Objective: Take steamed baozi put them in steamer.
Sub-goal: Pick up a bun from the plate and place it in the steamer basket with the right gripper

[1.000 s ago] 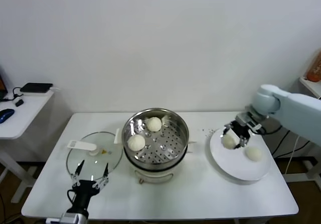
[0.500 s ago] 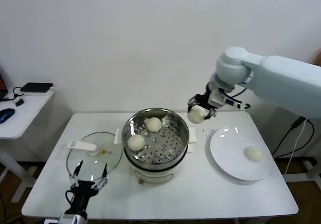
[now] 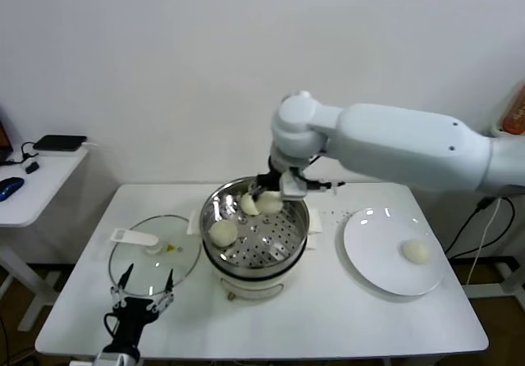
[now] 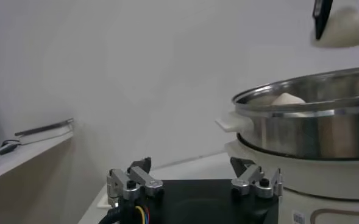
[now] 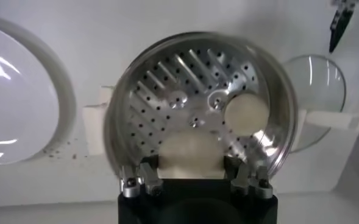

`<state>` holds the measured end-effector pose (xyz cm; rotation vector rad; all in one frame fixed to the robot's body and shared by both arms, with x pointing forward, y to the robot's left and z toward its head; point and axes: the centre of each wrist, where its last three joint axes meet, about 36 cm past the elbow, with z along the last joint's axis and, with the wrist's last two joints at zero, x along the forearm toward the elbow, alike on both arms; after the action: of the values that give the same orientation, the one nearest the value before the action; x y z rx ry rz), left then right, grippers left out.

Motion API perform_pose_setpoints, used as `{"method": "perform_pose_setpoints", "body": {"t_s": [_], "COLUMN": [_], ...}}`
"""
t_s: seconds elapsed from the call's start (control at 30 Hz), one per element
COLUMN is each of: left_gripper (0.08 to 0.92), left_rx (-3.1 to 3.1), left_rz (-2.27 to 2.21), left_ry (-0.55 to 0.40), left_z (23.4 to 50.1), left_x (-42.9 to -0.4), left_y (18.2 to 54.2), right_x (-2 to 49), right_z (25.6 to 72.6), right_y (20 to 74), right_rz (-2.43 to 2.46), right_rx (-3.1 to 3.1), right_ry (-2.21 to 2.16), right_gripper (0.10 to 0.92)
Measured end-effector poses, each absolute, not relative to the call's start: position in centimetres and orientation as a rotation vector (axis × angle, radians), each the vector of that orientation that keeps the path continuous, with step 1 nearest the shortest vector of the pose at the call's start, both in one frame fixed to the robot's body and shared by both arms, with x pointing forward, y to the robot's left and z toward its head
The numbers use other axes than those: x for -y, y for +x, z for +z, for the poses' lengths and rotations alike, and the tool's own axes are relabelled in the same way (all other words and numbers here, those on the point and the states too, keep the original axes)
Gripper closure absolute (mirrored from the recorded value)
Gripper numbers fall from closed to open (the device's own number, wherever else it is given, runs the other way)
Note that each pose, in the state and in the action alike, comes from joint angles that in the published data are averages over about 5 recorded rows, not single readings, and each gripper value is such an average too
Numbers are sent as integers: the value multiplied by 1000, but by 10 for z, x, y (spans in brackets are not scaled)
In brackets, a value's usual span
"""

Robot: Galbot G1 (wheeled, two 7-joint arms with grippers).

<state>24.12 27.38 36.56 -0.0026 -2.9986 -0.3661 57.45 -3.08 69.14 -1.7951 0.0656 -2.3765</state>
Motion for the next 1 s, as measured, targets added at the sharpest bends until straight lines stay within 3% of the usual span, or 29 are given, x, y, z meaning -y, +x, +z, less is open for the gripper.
{"method": "perform_pose_setpoints", "body": {"t_s": [0.5, 1.0], "left_gripper": [177, 177], "left_rx": [2990, 2987], "left_rz": [-363, -361], "left_ry": [1, -4], "left_z": [361, 359], "left_x": [-275, -274], "left_y": [245, 247], "right_x": [-3, 0], "right_z": [632, 611], "right_y": [559, 552], "right_rz": [-2276, -2245], "right_rx": [68, 127], "right_ry": [-1852, -1866], "right_gripper": [321, 318]}}
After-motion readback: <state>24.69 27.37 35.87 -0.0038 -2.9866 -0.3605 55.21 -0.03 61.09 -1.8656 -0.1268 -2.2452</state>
